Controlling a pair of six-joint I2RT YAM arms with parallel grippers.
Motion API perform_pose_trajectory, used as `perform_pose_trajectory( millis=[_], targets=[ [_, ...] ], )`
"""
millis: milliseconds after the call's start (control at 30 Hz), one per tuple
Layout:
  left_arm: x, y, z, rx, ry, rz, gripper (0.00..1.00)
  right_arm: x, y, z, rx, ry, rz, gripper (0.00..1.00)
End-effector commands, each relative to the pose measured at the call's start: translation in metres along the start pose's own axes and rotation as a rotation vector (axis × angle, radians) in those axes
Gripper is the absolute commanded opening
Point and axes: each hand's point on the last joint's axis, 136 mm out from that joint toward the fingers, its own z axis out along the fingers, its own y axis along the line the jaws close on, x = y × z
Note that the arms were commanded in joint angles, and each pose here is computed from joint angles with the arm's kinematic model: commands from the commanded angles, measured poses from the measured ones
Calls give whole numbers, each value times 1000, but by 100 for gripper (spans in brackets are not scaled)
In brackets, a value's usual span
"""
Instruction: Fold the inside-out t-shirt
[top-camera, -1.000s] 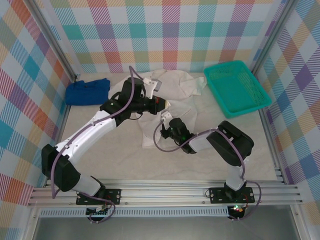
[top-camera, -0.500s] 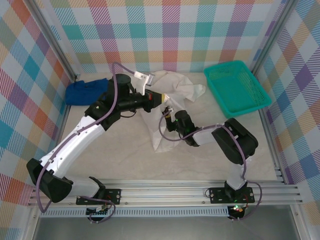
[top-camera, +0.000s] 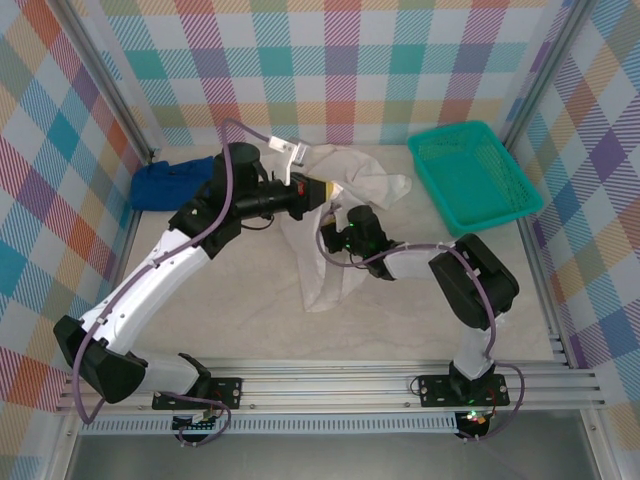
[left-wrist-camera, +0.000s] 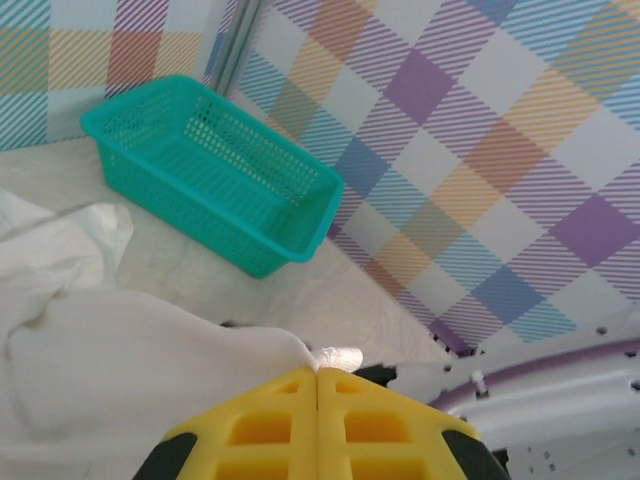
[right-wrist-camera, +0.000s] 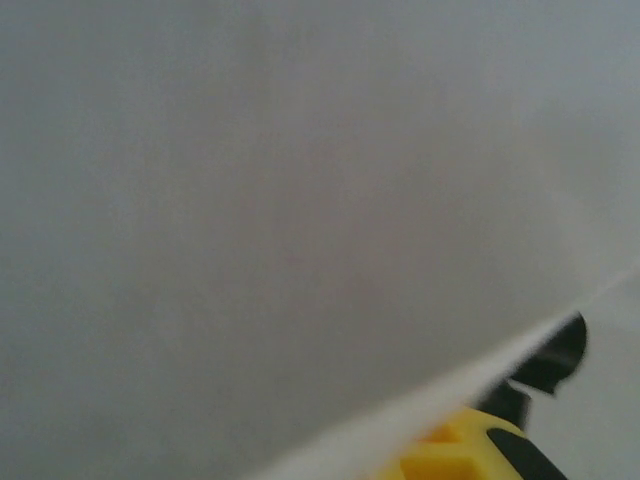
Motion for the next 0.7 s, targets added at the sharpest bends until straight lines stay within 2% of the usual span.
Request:
perform_pose_trajectory(
  millis=[0, 267, 433, 533, 667],
  targets=[
    [-40, -39, -8, 108, -99, 59, 0, 13, -16, 11, 136, 84, -11, 19],
    [-72, -64, -21, 156, -173, 72, 0, 16, -40, 30, 294, 207, -36, 23],
    [-68, -65, -17, 171, -162, 65, 0, 19, -45, 38, 322, 260, -25, 30],
    [-61, -67, -17, 185, -144, 74, 0, 17, -48, 42, 306, 274, 19, 32],
    [-54, -52, -27, 80, -148, 101, 0, 5, -41, 37, 180, 230, 63, 34]
  ],
)
